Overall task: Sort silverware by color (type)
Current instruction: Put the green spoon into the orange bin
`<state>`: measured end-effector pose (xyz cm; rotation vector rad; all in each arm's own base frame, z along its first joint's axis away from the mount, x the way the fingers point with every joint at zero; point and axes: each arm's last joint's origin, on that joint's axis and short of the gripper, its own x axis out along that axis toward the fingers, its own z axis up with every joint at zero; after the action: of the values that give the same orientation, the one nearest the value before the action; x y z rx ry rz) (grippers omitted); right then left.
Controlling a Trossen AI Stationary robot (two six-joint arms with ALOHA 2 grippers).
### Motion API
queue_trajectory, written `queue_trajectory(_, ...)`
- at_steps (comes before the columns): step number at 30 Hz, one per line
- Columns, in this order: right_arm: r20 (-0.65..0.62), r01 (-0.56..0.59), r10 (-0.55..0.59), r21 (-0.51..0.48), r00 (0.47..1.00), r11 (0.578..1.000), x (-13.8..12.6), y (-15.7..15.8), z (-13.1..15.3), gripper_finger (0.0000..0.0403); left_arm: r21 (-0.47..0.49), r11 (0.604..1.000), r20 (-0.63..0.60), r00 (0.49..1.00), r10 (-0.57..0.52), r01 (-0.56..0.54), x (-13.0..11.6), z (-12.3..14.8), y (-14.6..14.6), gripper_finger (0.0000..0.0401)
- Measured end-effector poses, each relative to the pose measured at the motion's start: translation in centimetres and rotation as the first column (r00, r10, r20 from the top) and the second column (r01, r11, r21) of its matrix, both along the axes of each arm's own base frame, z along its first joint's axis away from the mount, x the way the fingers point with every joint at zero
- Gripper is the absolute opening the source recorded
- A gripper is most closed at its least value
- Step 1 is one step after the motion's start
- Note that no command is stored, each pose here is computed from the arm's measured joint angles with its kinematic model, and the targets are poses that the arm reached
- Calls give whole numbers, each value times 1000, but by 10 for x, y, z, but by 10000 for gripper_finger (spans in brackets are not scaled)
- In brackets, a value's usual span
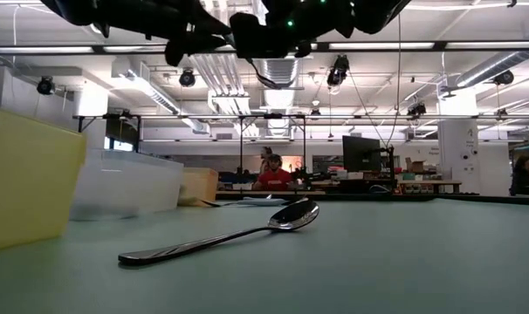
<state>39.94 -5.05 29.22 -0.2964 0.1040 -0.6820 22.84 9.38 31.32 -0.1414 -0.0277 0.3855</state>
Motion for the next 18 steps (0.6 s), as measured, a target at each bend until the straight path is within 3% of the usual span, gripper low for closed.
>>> queue_trajectory(11,-34,-5,3,-57,999,998,1,-1,3,34,-14,1000,56,998,22,-21,14,-6,7,137)
queue_trajectory(14,-54,2,-6,-81,999,997,0,-1,3,34,-17,1000,51,998,21,-21,15,-7,8,106)
queue_trajectory(18,-68,4,-11,-98,998,995,0,-2,3,34,-35,999,58,998,7,-5,15,-7,7,36)
